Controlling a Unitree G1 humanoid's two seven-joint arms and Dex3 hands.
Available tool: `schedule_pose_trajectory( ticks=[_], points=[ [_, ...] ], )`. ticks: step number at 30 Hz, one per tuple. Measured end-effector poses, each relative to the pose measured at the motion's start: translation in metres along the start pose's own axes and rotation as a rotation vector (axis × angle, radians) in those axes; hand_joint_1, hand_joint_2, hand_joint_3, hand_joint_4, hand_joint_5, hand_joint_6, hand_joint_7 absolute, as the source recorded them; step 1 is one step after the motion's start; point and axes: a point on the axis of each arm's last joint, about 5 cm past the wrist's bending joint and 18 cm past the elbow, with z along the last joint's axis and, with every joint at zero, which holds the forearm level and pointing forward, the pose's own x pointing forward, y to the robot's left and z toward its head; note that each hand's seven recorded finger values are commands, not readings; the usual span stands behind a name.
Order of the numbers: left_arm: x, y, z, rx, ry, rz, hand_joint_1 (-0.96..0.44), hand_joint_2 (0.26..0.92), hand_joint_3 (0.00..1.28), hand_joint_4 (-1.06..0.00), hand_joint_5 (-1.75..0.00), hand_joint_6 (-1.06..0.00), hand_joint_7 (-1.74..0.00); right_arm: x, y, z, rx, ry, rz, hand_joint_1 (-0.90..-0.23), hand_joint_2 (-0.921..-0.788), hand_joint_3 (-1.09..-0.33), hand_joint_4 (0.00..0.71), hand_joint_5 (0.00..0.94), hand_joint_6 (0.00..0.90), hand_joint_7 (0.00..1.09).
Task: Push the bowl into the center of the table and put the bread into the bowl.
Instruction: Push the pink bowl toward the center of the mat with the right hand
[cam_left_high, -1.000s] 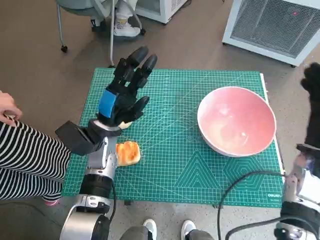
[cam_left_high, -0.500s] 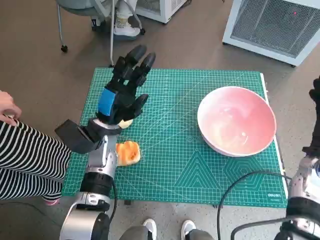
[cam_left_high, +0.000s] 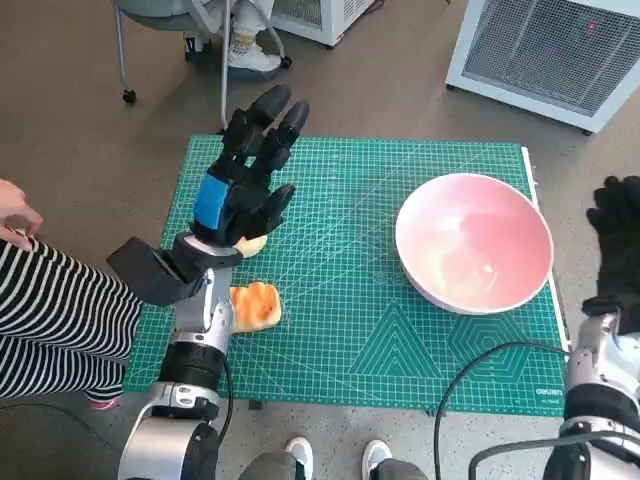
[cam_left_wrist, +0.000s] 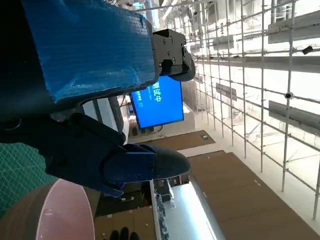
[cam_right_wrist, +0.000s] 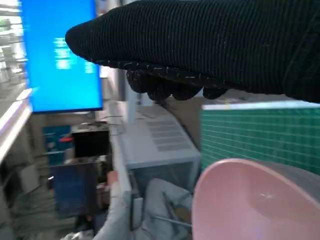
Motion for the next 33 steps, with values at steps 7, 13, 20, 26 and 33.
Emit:
schedule_pose_trajectory(
  ticks=[7, 13, 20, 26, 33],
  points=[
    [0.000, 0.003, 0.002, 0.014, -0.007, -0.006, -0.67, 0.921, 0.38, -0.18, -0.01, 0.00, -0.54, -0.0006, 0.017, -0.010, 0.058, 0.066, 0.016, -0.614, -0.921, -0.849, 0.115, 0.005, 0.069, 0.28],
    [0.000, 0.006, 0.005, 0.031, -0.012, -0.009, -0.67, 0.921, 0.39, -0.18, -0.01, 0.00, -0.52, -0.0034, 0.036, -0.020, 0.107, 0.115, 0.049, -0.618, -0.921, -0.840, 0.116, 0.004, 0.078, 0.27],
    [-0.001, 0.012, 0.008, 0.056, -0.015, -0.008, -0.67, 0.921, 0.41, -0.17, -0.01, 0.00, -0.49, -0.0038, 0.054, -0.025, 0.176, 0.156, 0.089, -0.642, -0.921, -0.818, 0.123, 0.005, 0.091, 0.25],
    [-0.003, 0.016, 0.009, 0.069, -0.012, -0.011, -0.68, 0.921, 0.41, -0.17, -0.01, 0.00, -0.48, -0.0038, 0.072, -0.027, 0.243, 0.178, 0.137, -0.637, -0.921, -0.810, 0.121, 0.002, 0.097, 0.24],
    [-0.007, 0.019, 0.010, 0.073, -0.008, -0.005, -0.68, 0.921, 0.40, -0.18, -0.01, 0.00, -0.48, -0.0041, 0.084, -0.029, 0.279, 0.201, 0.176, -0.631, -0.921, -0.833, 0.112, 0.001, 0.085, 0.22]
  ],
)
